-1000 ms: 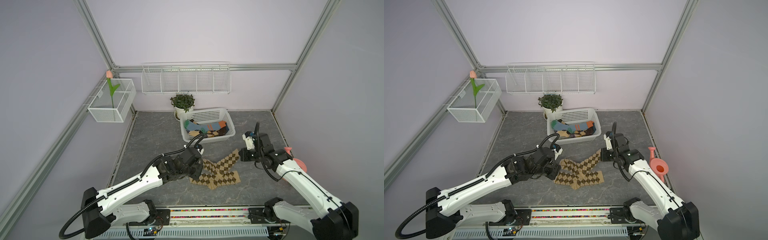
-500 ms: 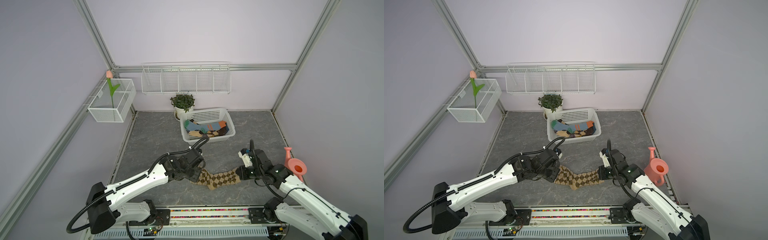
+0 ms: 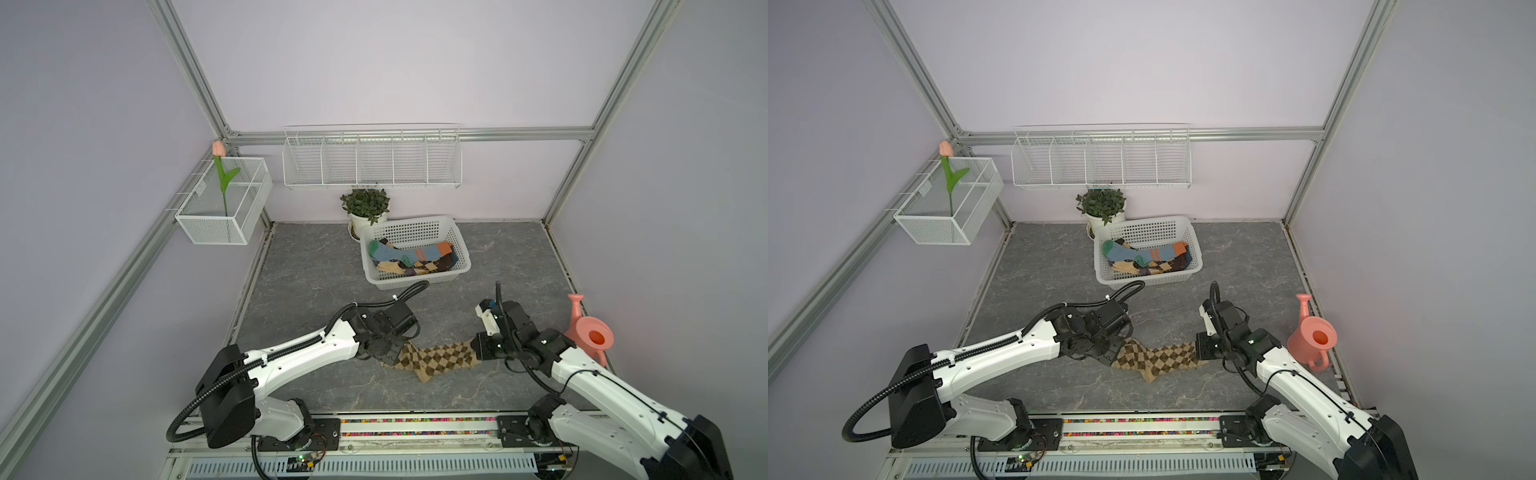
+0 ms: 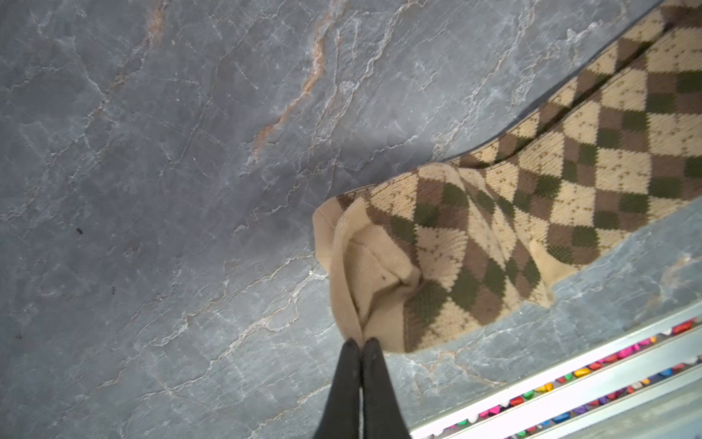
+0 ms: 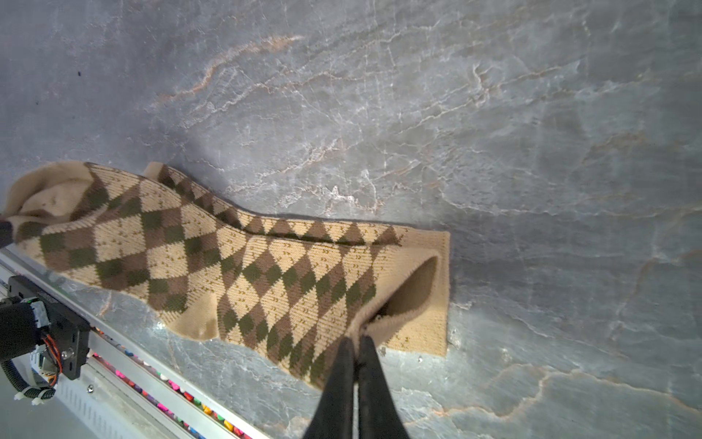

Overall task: Place the socks together as a pair
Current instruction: Place the sock in the sock.

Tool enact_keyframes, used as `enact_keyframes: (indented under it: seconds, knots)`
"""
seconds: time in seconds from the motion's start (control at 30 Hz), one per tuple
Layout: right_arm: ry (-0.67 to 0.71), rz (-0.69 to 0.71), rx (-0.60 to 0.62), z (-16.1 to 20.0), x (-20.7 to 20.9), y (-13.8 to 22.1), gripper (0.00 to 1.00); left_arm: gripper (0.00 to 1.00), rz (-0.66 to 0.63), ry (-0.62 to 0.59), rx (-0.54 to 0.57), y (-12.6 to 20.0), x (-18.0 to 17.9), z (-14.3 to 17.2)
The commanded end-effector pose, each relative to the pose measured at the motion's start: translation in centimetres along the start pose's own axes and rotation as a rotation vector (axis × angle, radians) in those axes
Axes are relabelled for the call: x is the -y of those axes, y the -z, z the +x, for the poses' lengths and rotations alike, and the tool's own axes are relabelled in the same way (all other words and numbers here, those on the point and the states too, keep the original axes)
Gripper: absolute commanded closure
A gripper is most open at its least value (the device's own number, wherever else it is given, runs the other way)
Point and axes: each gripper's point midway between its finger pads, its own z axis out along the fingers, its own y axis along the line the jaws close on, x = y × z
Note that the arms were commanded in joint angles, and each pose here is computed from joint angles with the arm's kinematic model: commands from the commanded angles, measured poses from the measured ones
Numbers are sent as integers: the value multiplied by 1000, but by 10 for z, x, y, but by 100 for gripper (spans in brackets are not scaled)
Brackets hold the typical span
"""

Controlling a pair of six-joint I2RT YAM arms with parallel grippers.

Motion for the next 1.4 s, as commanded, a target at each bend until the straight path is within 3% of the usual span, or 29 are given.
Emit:
enact_keyframes:
  seconds: [0.0,0.53,0.9,1.0,1.13,1.27,1.37]
  knots:
    - [9,-1,25,-7,-4,8,93,100,-51,-10,12,9,-10,-6]
    - [26,24,26,-10,0,8,93,100,-81,-20,16,10,-14,-16]
    - [17,85,-64,10,20,-26,90,99,-109,-41,-114,-23,-11,3]
    - [15,104,-68,11,25,-27,83,84,-160,-36,-119,-26,-18,2]
    - [3,123,-48,6,30,-25,59,67,-284,-4,-102,-23,-41,-4]
    - [-20,115,-24,-2,34,-21,50,61,-362,43,-38,-9,-60,-14]
    - [-41,106,-39,-3,38,-24,48,53,-329,94,34,6,-62,-23]
